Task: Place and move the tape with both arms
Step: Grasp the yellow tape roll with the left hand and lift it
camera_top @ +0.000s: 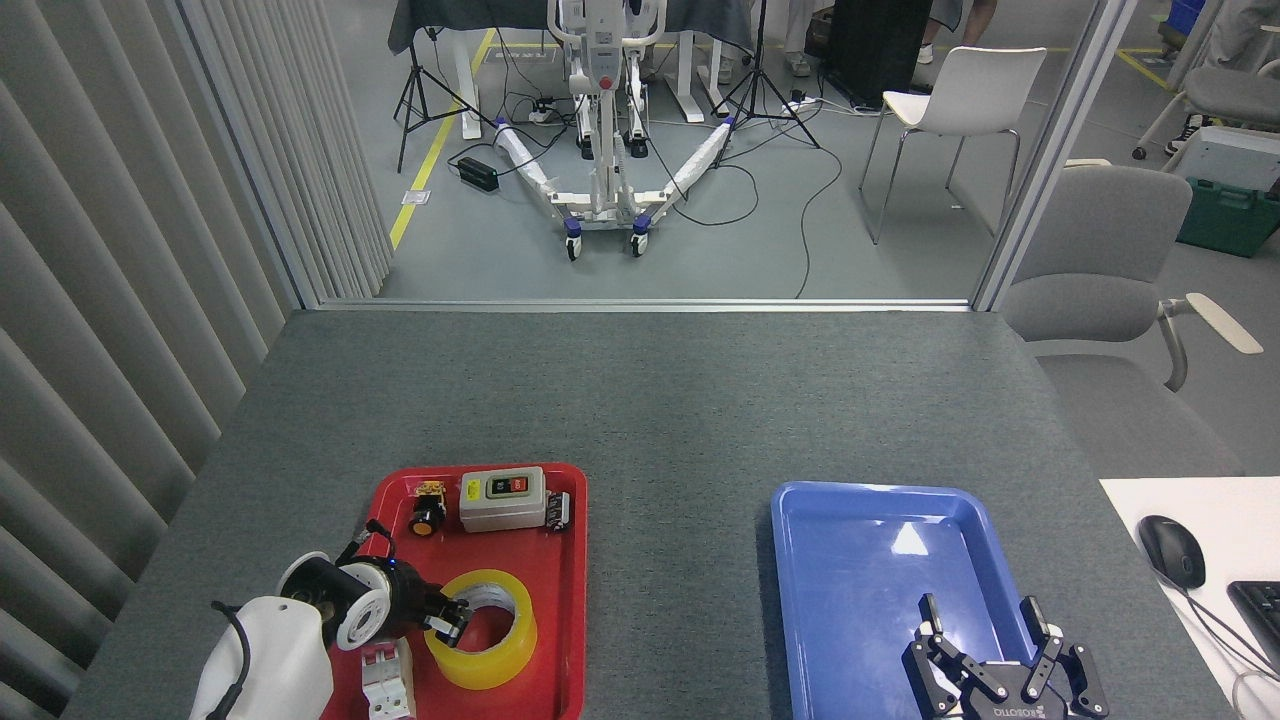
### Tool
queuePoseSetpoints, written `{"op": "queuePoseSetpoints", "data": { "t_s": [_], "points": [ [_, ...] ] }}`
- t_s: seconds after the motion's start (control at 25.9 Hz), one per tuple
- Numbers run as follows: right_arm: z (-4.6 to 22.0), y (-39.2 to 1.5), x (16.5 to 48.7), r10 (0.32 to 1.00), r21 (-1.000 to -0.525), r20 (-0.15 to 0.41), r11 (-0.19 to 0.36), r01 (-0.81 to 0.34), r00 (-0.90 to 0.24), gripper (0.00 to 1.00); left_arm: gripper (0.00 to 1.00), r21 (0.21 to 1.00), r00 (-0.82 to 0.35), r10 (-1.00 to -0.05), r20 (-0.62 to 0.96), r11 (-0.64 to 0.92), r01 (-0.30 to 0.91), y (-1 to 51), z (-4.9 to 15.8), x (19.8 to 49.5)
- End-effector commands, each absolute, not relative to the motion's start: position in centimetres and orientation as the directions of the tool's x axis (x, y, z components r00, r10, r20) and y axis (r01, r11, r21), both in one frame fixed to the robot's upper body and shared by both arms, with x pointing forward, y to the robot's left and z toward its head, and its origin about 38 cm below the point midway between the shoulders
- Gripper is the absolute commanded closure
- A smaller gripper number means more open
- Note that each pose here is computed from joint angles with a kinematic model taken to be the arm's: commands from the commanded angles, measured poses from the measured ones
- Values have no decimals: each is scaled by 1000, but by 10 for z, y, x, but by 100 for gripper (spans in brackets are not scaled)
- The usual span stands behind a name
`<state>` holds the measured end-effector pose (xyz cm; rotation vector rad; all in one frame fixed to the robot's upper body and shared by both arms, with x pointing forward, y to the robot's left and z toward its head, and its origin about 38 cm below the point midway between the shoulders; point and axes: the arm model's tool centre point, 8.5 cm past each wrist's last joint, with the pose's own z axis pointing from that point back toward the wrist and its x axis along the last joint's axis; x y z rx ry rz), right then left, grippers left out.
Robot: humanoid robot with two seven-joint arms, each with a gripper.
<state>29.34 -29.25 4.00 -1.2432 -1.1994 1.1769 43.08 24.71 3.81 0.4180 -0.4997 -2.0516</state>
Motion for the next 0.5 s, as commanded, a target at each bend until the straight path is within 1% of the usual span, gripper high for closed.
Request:
{"op": "queuePoseSetpoints", "data": {
  "t_s": [0.0,0.04,0.08,0.19,0.31,0.46],
  "points": [
    [40,-292,293,999,-1000,-4,-4,21,32,0,87,499,-505,-860,-76,-471,727,236,34,429],
    [39,-292,293,999,-1000,-4,-4,20,32,0,95,500,-507,-859,-68,-469,728,234,33,429],
    [39,-292,293,1000,-1000,-3,-4,20,30,0,100,504,-512,-857,-57,-467,726,229,32,429],
    [39,-292,293,1000,-1000,-3,-4,20,30,0,100,518,-529,-848,-34,-468,716,220,33,428],
    [39,-292,293,999,-1000,-5,-6,19,32,0,100,558,-552,-834,-16,-465,687,212,40,430],
    [39,-292,293,999,-1000,-7,-7,18,32,0,100,696,-565,-822,75,-363,620,205,65,439]
  ]
}}
